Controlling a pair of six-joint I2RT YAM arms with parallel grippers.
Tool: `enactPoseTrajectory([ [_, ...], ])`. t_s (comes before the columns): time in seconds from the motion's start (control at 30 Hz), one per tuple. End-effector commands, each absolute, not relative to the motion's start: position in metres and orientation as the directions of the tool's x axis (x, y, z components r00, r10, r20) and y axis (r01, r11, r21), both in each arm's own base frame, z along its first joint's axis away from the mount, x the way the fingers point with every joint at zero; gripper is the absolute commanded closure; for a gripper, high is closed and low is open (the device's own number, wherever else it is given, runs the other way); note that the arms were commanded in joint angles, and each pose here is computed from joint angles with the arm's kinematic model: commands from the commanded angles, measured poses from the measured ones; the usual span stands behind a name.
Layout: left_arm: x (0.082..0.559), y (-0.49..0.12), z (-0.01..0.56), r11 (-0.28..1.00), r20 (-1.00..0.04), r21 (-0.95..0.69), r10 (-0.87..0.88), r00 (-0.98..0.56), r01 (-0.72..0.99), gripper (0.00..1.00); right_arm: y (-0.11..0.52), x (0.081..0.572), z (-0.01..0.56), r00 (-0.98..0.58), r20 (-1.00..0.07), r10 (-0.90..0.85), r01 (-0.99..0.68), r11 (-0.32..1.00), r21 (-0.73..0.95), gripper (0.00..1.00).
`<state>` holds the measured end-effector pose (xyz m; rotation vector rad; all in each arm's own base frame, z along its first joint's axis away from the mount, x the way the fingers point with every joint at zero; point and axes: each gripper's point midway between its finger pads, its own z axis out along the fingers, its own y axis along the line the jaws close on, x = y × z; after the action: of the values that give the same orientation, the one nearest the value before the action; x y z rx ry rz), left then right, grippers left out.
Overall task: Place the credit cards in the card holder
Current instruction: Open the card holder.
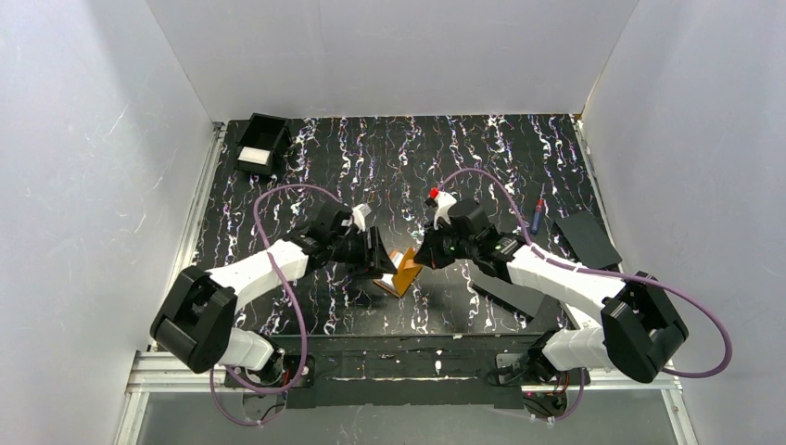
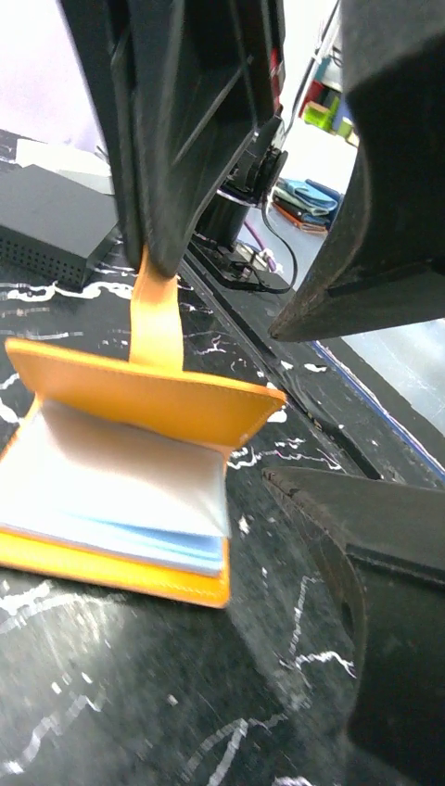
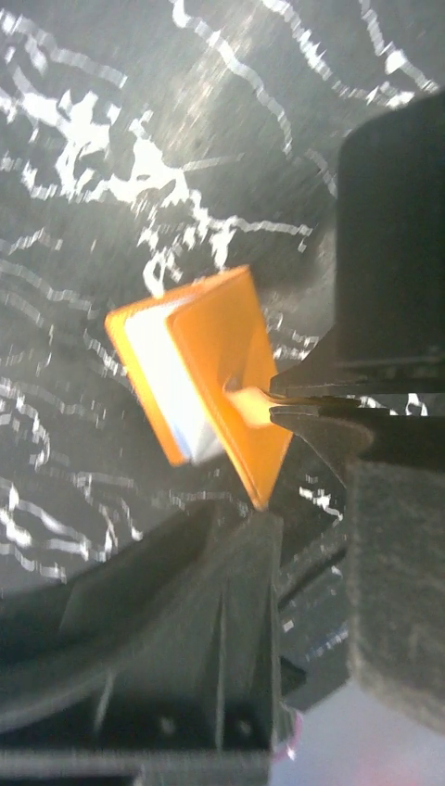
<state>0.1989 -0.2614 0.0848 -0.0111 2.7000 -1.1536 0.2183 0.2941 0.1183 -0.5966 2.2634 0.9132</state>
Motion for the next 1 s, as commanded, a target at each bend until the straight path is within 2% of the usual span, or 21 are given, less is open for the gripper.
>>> enactPoseTrajectory([
  [0.0, 0.211, -0.279, 0.088, 0.712, -0.219, -0.695, -0.073, -0.973, 0.103, 0.53, 0.243, 0.229, 0.091, -0.733, -0.655, -0.187, -0.473, 0.831, 0.293, 0.99],
  [0.1, 0.215, -0.281, 0.083, 0.731, -0.220, -0.676, -0.089, -0.971, 0.087, 0.54, 0.196, 0.228, 0.061, -0.813, -0.557, -0.173, -0.306, 0.939, 0.156, 0.99],
  [0.2, 0.220, -0.277, 0.082, 0.750, -0.246, -0.655, -0.100, -0.964, 0.089, 0.48, 0.183, 0.218, 0.042, -0.856, -0.493, -0.154, -0.253, 0.957, 0.140, 0.99],
  [0.33, 0.222, -0.276, 0.078, 0.774, -0.234, -0.627, -0.081, -0.969, 0.087, 0.39, 0.178, 0.217, 0.033, -0.862, -0.492, -0.123, -0.228, 0.960, 0.160, 0.97],
  [0.5, 0.216, -0.270, 0.057, 0.804, -0.181, -0.593, -0.085, -0.980, 0.040, 0.40, 0.161, 0.228, 0.027, -0.870, -0.476, -0.127, -0.187, 0.979, 0.080, 0.96],
  [0.67, 0.215, -0.277, 0.050, 0.780, -0.158, -0.625, -0.083, -0.984, 0.034, 0.37, 0.186, 0.231, 0.034, -0.854, -0.496, -0.156, -0.277, 0.944, 0.180, 0.90],
  [0.83, 0.215, -0.298, 0.053, 0.707, -0.131, -0.706, -0.066, -0.989, 0.046, 0.35, 0.189, 0.232, 0.037, -0.844, -0.511, -0.165, -0.298, 0.935, 0.190, 0.88],
  [0.9, 0.215, -0.297, 0.050, 0.715, -0.129, -0.698, -0.069, -0.989, 0.041, 0.39, 0.189, 0.233, 0.037, -0.840, -0.516, -0.168, -0.302, 0.935, 0.186, 0.87],
  [0.97, 0.214, -0.294, 0.046, 0.729, -0.132, -0.684, -0.075, -0.988, 0.036, 0.48, 0.188, 0.233, 0.037, -0.839, -0.519, -0.167, -0.299, 0.937, 0.182, 0.87],
])
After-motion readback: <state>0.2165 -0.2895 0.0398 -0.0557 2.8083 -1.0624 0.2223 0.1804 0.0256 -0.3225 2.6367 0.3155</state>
